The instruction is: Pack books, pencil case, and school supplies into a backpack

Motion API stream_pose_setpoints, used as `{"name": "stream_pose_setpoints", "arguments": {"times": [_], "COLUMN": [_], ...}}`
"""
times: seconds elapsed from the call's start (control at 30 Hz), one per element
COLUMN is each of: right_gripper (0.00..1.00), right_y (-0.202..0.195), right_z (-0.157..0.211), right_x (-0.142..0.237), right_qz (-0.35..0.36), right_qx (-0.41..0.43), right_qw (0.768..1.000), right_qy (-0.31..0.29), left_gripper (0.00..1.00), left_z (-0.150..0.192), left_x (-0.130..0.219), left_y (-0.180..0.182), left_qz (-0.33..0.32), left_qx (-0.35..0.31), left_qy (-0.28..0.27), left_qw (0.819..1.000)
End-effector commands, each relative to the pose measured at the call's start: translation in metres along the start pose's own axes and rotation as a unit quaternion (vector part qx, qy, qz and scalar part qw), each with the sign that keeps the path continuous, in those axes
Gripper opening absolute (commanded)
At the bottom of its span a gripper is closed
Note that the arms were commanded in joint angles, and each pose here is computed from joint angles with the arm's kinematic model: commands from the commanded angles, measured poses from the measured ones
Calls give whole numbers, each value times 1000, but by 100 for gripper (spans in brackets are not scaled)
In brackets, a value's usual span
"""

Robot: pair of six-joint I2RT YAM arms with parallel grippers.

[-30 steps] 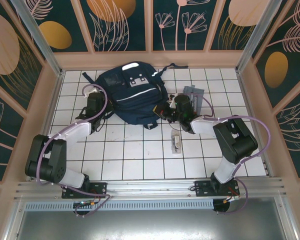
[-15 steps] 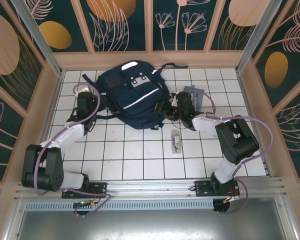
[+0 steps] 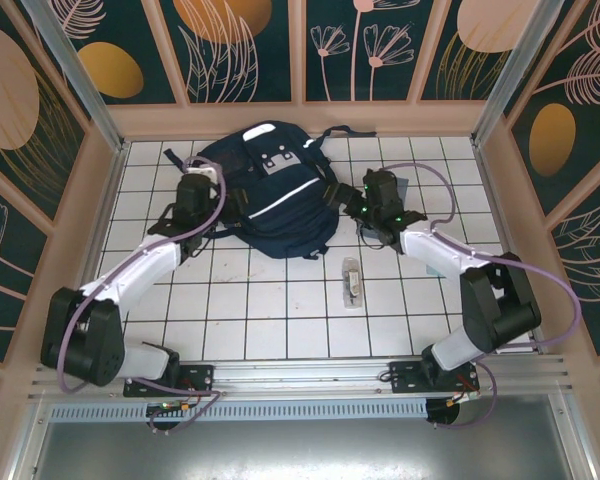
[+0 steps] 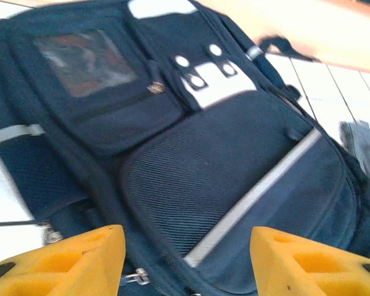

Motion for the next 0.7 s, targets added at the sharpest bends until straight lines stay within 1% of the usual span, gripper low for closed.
{"name": "stream_pose_setpoints", "arguments": {"times": [0.0, 0.07, 0.1, 0.17, 0.23, 0.33, 0.43, 0.53, 0.63, 0.67], "right_gripper": [99, 99, 99, 99, 99, 99, 99, 99, 99, 99], "right_y": [-38, -54, -58, -64, -68, -78, -80, -84, -87, -84], "right_z": [-38, -45, -48, -50, -48, -45, -35, -27, -25, -22], "right_x": [31, 42, 47, 53, 58, 61, 58, 52, 47, 45], "right_qz": [108, 135, 137, 126, 111, 105, 80, 76, 81, 71], "right_qx": [20, 18, 17, 15, 10, -9, -27, -35, -35, -35], "right_qw": [992, 988, 988, 989, 991, 992, 994, 995, 995, 996], "right_qy": [-62, -69, -72, -73, -73, -76, -65, -56, -51, -41], "left_gripper": [56, 56, 56, 56, 56, 56, 57, 57, 57, 58], "left_z": [-8, -4, -2, 5, 20, 37, 53, 72, 82, 83], "left_x": [-13, -30, -37, -52, -68, -82, -90, -95, -100, -101], "left_y": [-24, -40, -47, -59, -66, -71, -66, -61, -61, -62], "left_qz": [24, 27, 24, 9, 7, 14, -3, -11, -6, -2], "left_qx": [-60, -103, -125, -180, -217, -250, -281, -308, -307, -304], "left_qy": [19, 48, 62, 99, 142, 187, 225, 260, 265, 268], "left_qw": [998, 993, 990, 979, 966, 950, 933, 915, 914, 914]}}
Point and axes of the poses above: each hand's point on the last joint's axis, 136 mm out from that joint toward the fingers, its own x axis back along the fingers, its own y axis along the line the jaws close on, z = x × y, the point moved 1 cm from there along x, back along the fingers, and after that the axes turned 4 degrees about -x, right-handed, at the moved point
